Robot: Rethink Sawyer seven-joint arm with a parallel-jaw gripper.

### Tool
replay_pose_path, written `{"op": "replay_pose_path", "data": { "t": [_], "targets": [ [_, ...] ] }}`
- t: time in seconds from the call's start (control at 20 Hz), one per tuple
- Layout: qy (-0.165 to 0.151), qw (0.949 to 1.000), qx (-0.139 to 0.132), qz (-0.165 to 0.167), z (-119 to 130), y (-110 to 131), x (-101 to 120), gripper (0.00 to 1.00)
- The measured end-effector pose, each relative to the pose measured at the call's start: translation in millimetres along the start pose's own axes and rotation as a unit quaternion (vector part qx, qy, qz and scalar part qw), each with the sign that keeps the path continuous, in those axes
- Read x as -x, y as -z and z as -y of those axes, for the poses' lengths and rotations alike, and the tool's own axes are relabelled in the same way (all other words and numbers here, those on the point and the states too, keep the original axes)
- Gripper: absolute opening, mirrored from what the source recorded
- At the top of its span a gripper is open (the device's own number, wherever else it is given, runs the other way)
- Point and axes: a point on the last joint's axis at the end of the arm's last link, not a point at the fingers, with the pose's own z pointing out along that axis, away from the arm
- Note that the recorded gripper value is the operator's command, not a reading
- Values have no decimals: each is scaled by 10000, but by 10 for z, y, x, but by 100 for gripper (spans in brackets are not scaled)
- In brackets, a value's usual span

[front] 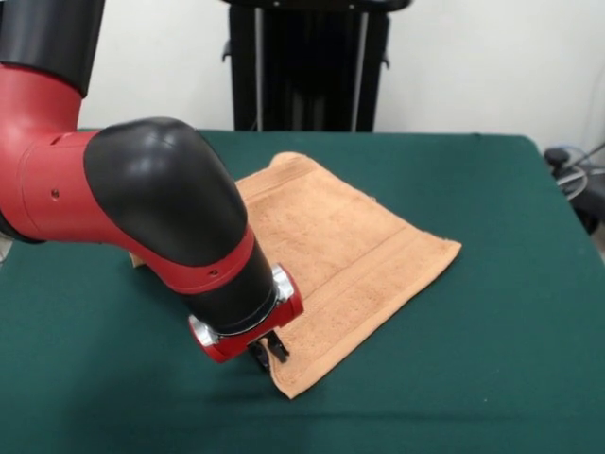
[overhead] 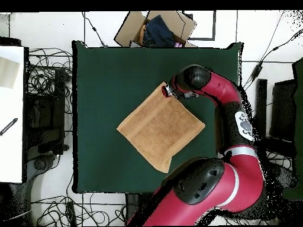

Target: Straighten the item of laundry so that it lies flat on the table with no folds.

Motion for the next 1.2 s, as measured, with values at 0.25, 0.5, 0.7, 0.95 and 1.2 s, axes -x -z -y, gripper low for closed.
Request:
{"op": "replay_pose_path", "data": {
  "t": [0.25,0.5,0.7,0.95,1.2],
  "targets": [
    [-35,10000,-18,-88,-2,-1,33,0],
    [-216,9995,-18,-235,1,-4,83,0],
    [-331,9986,-31,-403,2,-9,136,0],
    [-431,9976,9,-538,19,-13,188,0],
    [-460,9966,98,-681,48,-15,238,0]
  ]
}}
